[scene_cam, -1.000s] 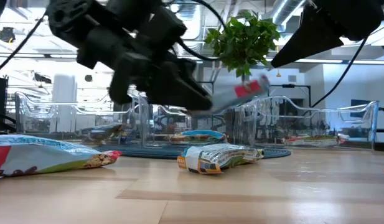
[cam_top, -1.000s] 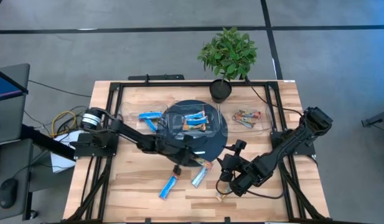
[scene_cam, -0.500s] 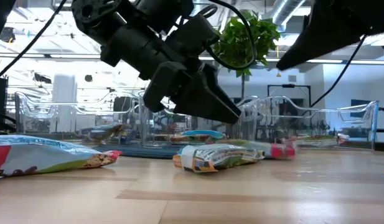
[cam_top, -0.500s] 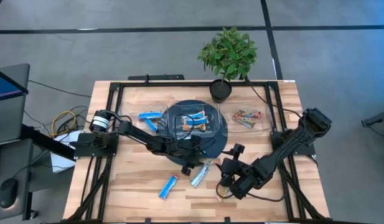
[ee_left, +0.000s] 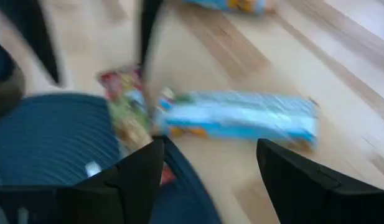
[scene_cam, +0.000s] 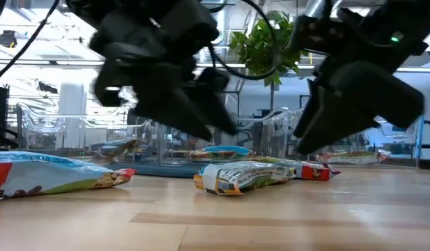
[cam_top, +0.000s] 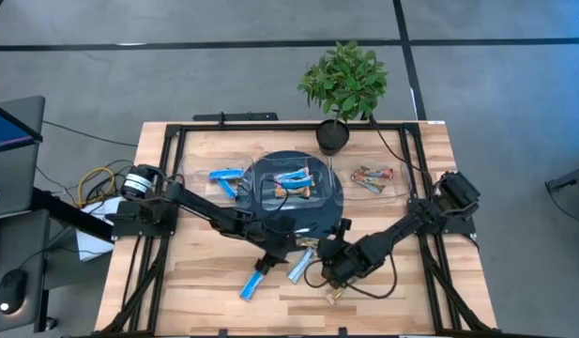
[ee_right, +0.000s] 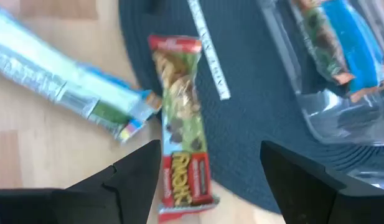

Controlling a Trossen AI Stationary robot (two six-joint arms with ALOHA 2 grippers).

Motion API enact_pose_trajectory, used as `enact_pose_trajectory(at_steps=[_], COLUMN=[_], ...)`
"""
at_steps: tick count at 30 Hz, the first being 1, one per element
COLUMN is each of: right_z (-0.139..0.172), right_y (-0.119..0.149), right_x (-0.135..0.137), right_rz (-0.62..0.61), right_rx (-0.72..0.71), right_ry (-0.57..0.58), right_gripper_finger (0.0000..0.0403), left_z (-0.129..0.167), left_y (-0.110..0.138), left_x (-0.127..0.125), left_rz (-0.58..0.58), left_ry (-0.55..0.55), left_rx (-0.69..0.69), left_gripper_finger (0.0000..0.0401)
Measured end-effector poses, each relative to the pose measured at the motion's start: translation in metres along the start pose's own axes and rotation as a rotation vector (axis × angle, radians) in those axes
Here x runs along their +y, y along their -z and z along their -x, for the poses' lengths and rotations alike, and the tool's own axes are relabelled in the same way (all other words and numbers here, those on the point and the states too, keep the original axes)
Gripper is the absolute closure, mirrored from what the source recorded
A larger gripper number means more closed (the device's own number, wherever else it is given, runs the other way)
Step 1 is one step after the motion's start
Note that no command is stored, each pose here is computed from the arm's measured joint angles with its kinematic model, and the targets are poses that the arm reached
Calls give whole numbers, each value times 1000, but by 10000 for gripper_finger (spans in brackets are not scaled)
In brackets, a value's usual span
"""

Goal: Pick and place Granola Bars by type
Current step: Put the center red snack bar into the right transparent bin

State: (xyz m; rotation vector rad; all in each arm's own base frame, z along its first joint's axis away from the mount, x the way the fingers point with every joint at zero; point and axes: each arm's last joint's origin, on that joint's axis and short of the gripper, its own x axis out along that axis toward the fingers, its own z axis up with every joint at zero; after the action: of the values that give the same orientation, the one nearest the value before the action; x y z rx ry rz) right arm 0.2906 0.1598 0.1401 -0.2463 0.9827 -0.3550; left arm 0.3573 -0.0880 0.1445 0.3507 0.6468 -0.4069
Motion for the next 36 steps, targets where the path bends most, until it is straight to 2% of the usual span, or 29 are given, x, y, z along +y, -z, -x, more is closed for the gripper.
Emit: enact_pose_trajectory(at_steps=[5, 9, 16, 23, 27, 31, 36], right_z=[-7, -7, -8, -21, -27, -32, -38], right_y=[-1, -6, -6, -4, -4, -5, -7], right_x=[0, 2, 1, 0, -4, -8, -10], right_rz=[-2, -5, -25, -41, -47, -61, -77], right_rx=[16, -9, 5, 51, 80, 109, 133], right_ry=[-24, -63, -73, -78, -76, -94, -141], right_gripper_finger=[133, 133, 133, 133, 134, 151, 198], left_z=[15, 35, 76, 117, 134, 142, 143], left_y=[3, 6, 25, 42, 50, 55, 56], left_x=[-16, -22, -30, -33, -34, -35, -36], left_rz=[-25, -39, -11, 63, 105, 132, 142], left_ry=[36, 23, -128, -303, -349, -367, -367], left_rx=[45, 56, 125, 89, 47, 28, 31], left_gripper_finger=[148, 148, 148, 148, 148, 148, 148])
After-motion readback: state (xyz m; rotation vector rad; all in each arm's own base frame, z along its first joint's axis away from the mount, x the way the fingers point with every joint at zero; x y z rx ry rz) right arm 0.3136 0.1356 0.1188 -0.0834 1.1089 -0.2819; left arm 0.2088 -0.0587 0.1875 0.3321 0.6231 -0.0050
